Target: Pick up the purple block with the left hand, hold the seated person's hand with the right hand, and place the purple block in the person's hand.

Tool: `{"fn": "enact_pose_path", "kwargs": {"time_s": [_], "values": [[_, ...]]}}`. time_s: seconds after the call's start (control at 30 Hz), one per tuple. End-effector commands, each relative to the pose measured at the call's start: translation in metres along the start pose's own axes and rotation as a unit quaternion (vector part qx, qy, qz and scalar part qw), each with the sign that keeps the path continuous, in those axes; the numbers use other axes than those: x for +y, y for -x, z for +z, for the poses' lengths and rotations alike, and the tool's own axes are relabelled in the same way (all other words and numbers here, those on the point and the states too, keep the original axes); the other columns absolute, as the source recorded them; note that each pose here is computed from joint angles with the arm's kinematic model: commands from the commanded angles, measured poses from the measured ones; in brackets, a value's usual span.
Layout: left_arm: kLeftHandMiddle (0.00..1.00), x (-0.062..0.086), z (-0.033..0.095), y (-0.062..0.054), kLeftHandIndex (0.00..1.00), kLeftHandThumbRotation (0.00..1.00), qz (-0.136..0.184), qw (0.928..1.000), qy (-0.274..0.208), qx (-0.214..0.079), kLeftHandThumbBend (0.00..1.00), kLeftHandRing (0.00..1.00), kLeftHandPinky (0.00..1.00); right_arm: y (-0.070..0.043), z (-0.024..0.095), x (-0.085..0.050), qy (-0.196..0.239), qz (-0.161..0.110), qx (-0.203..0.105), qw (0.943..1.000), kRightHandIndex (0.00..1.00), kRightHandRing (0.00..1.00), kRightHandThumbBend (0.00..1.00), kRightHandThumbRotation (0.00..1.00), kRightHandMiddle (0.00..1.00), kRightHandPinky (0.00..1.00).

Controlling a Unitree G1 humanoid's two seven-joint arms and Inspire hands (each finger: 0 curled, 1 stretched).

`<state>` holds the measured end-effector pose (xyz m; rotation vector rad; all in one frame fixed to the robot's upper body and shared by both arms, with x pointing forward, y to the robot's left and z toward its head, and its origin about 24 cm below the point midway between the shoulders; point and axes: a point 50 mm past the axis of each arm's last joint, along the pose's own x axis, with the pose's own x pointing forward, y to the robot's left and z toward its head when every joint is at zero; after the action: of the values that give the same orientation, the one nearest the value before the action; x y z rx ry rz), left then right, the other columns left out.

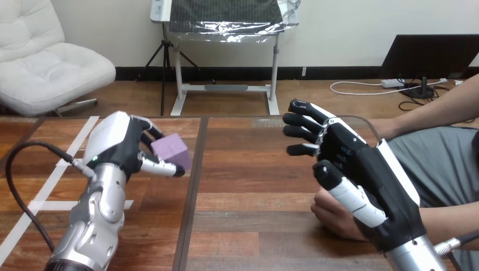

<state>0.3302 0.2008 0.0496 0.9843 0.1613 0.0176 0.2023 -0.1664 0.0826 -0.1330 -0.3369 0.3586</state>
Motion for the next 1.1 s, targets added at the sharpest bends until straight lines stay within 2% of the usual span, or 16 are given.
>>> {"fn": "enact_pose_path", "kwargs": {"time_s": [0.0,0.17,0.37,0.67,1.07], "values": [[0.44,0.022,0.027,0.000,0.47,0.00,0.034,0.9982,0.027,-0.042,0.71,0.36,0.28,-0.015,0.007,-0.018,0.059,-0.009,-0.035,0.9976,0.87,0.85,0.81,0.74,0.87,0.75],[0.44,0.027,0.034,0.004,0.48,0.00,0.034,0.9976,0.037,-0.049,0.70,0.37,0.29,-0.017,0.003,-0.027,0.074,-0.012,-0.033,0.9966,0.87,0.85,0.79,0.69,0.87,0.77],[0.44,0.033,0.044,0.011,0.48,0.00,0.029,0.9961,0.050,-0.066,0.69,0.36,0.28,-0.019,-0.002,-0.040,0.112,-0.011,-0.029,0.9932,0.88,0.87,0.79,0.66,0.89,0.80],[0.43,0.040,0.055,0.021,0.47,0.00,0.029,0.9938,0.062,-0.087,0.68,0.36,0.28,-0.021,-0.004,-0.059,0.179,-0.007,-0.014,0.9837,0.90,0.88,0.79,0.67,0.91,0.82],[0.45,0.047,0.064,0.033,0.47,0.00,0.028,0.9923,0.068,-0.100,0.68,0.38,0.31,-0.021,-0.006,-0.083,0.255,0.009,0.016,0.9669,0.91,0.88,0.82,0.67,0.91,0.81]]}}
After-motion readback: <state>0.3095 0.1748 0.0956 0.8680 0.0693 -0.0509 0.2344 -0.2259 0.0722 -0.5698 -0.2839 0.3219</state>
